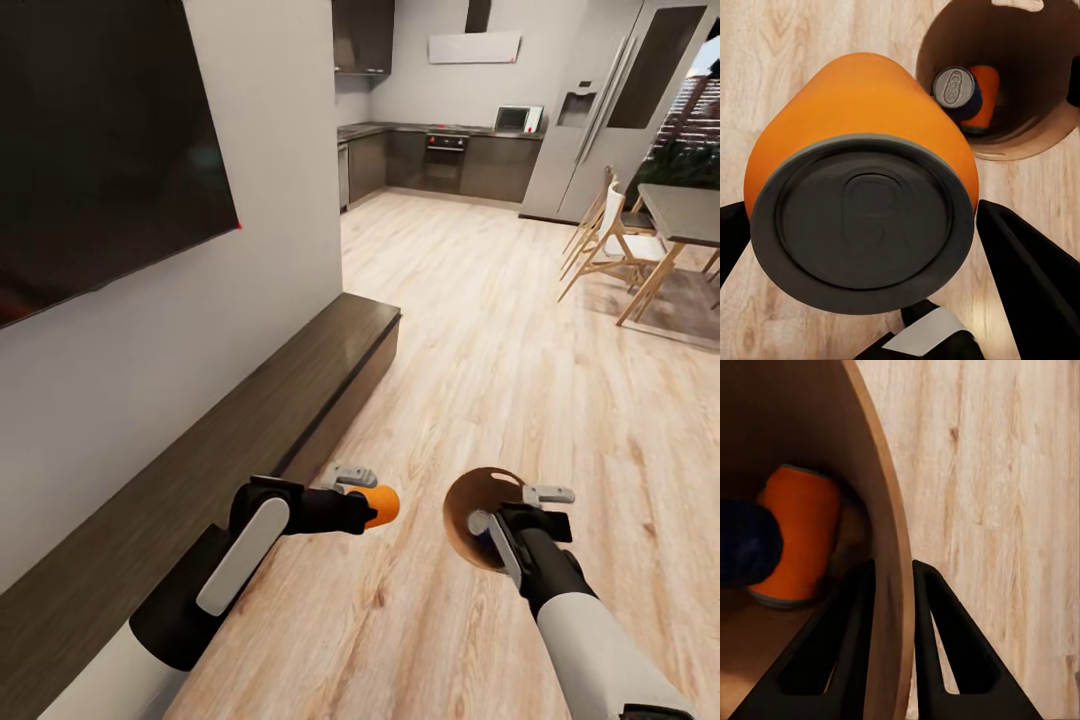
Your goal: Put the three can of soda from the living room inside the tash can in the kitchen.
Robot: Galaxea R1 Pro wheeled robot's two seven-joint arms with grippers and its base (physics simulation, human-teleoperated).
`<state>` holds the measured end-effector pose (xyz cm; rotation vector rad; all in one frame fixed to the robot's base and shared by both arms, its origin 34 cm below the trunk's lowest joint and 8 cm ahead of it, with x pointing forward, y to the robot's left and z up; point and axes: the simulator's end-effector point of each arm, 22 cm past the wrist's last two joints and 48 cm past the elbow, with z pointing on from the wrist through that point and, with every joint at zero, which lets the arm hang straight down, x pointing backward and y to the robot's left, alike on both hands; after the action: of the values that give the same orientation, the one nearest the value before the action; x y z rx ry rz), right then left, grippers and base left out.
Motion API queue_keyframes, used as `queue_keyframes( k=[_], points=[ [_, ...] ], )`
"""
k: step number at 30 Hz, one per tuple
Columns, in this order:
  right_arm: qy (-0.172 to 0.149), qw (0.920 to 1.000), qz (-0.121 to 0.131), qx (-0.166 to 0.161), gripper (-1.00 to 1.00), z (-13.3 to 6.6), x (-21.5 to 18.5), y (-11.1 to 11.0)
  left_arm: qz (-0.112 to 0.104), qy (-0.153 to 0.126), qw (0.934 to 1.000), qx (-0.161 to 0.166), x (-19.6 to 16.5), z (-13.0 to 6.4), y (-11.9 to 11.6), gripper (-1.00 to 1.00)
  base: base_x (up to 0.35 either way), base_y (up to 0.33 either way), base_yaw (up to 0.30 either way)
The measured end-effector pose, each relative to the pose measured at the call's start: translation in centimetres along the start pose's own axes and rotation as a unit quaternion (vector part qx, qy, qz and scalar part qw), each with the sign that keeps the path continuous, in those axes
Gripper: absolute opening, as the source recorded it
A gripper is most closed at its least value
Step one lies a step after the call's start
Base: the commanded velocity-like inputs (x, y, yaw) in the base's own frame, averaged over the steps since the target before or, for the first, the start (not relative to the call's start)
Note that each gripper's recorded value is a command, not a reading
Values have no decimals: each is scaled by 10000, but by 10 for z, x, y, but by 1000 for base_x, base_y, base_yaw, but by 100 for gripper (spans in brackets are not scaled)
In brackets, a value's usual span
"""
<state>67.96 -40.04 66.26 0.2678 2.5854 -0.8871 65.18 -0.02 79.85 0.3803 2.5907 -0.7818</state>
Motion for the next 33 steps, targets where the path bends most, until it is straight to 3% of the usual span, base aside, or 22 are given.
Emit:
queue_keyframes(
  k=[3, 6, 10, 17, 22, 30, 33],
  points=[
    [28, 9998, -177, 132, -100, -3, 0, -8, 12, 9, 10000, 5, -1, -3, -3, -100, 0, 0, 0],
    [-39, 9999, -81, -48, -100, -12, -5, 4, 20, 39, 10000, 20, -1, -5, -7, -100, 0, 0, 0],
    [-128, 9994, -311, -57, -100, -24, -10, 10, 43, 85, 9999, 109, 0, -7, -17, -100, 0, 0, 0],
    [-201, 9991, -334, -184, -100, -39, -17, 20, 117, 154, 9997, 176, 1, -11, -31, -100, 0, 0, 0],
    [-198, 9990, -357, -191, -100, -45, -19, 17, 136, 166, 9995, 224, -1, -14, -41, -100, 0, 0, 0],
    [-172, 9974, -681, -181, -100, -51, -11, 23, 145, 164, 9994, 261, -4, -19, -49, -100, 0, 0, 0],
    [-156, 9975, -631, -273, -100, -53, -9, 30, 147, 165, 9994, 265, -4, -19, -49, -100, 0, 0, 0]
  ],
)
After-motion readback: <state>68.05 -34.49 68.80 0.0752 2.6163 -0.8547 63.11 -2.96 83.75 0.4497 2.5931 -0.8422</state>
